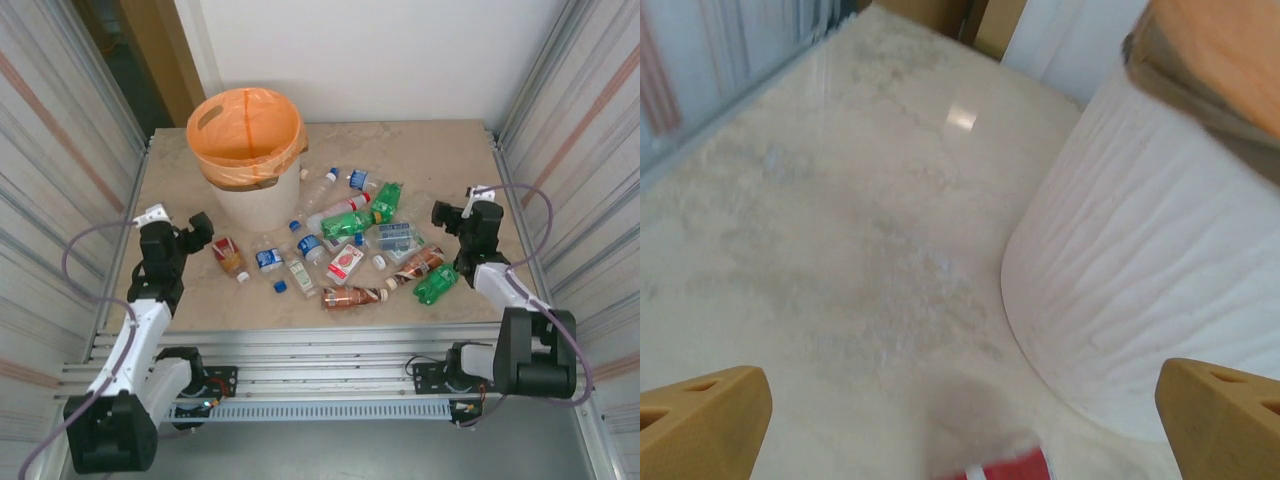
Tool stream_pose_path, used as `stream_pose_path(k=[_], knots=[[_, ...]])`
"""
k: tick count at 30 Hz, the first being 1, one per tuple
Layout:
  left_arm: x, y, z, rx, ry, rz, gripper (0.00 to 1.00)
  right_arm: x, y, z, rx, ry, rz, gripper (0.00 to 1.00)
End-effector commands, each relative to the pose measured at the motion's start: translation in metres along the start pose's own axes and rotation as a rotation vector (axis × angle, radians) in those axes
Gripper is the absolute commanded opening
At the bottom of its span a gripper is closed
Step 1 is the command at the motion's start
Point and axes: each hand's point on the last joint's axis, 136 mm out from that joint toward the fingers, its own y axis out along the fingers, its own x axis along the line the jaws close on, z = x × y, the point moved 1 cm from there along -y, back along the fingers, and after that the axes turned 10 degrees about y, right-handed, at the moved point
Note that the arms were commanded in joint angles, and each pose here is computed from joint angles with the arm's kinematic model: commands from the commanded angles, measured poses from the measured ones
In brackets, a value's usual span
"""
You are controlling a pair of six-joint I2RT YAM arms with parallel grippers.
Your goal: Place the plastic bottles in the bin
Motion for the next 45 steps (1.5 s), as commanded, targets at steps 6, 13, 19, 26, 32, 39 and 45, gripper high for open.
stream_pose_path(k=[6,13,19,26,32,39,45], knots=[[-0.018,-0.022,0.068,0.304,-0.111,-0.005,0.99,-0.002,-0.028,-0.017,0.064,0.093,0.056,0.98],[-0.036,-0.011,0.096,0.400,-0.023,-0.047,0.99,-0.001,-0.046,-0.024,0.087,0.119,0.065,0.98],[-0.044,0.004,0.104,0.430,-0.009,-0.035,0.99,0.005,-0.056,-0.025,0.090,0.120,0.028,0.98],[-0.047,0.024,0.105,0.440,0.032,-0.058,0.99,0.012,-0.062,-0.023,0.077,0.115,-0.008,0.98],[-0.048,0.042,0.114,0.487,0.029,-0.072,0.99,0.017,-0.064,-0.024,0.073,0.101,-0.021,0.98],[-0.043,0.056,0.125,0.540,0.020,-0.108,0.92,0.021,-0.067,-0.024,0.072,0.091,-0.029,0.98],[-0.036,0.060,0.134,0.570,0.014,-0.137,0.83,0.024,-0.070,-0.028,0.061,0.079,-0.029,0.98]])
